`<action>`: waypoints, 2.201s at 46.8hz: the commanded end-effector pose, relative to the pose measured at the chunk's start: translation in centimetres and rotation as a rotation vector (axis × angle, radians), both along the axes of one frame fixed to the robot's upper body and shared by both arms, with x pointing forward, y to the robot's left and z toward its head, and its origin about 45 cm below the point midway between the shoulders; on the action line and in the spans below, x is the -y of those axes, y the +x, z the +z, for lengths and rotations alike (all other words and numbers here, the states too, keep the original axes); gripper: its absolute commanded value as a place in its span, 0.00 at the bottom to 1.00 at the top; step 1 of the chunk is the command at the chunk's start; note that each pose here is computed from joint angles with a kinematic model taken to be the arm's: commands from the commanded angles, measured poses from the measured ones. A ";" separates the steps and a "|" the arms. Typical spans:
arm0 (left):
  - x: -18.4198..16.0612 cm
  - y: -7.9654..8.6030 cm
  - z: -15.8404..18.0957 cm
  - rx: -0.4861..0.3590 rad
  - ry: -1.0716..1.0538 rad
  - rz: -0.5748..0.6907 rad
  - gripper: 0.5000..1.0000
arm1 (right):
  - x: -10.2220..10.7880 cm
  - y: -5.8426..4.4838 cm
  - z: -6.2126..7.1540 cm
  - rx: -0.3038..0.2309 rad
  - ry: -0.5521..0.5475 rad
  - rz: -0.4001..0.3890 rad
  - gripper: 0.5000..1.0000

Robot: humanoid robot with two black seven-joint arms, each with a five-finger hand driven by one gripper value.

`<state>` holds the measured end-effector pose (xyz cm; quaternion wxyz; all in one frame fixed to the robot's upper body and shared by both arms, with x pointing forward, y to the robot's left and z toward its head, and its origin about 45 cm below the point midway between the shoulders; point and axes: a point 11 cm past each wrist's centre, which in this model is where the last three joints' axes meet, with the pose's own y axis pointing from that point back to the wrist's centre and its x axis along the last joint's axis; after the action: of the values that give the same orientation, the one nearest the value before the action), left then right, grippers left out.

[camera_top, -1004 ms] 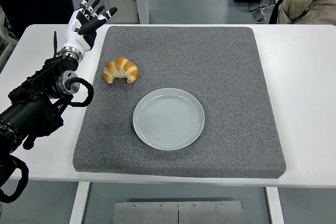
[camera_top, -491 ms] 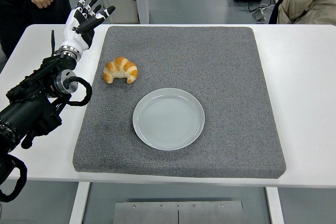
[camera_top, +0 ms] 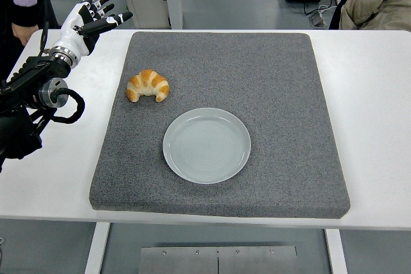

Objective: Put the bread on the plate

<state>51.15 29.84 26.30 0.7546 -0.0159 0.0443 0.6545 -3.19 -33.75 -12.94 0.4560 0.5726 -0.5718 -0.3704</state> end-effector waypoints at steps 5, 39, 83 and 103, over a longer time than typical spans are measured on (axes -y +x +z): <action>0.2 -0.4 1.5 0.034 0.165 -0.091 0.94 | 0.0 0.0 0.0 0.000 -0.001 0.000 1.00; 2.7 -3.5 2.7 0.138 0.881 -0.458 0.94 | 0.0 0.0 0.0 0.000 0.000 0.000 1.00; 2.8 -4.0 -1.5 0.199 1.304 -0.505 0.94 | 0.0 0.0 0.0 0.000 -0.001 0.000 1.00; 4.7 -3.8 -2.8 0.199 1.289 -0.528 0.94 | 0.0 0.0 0.0 0.000 -0.001 0.000 1.00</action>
<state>47.30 25.21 23.55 0.7478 0.3857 -0.4188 0.3416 -3.20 -33.75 -12.94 0.4560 0.5725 -0.5719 -0.3704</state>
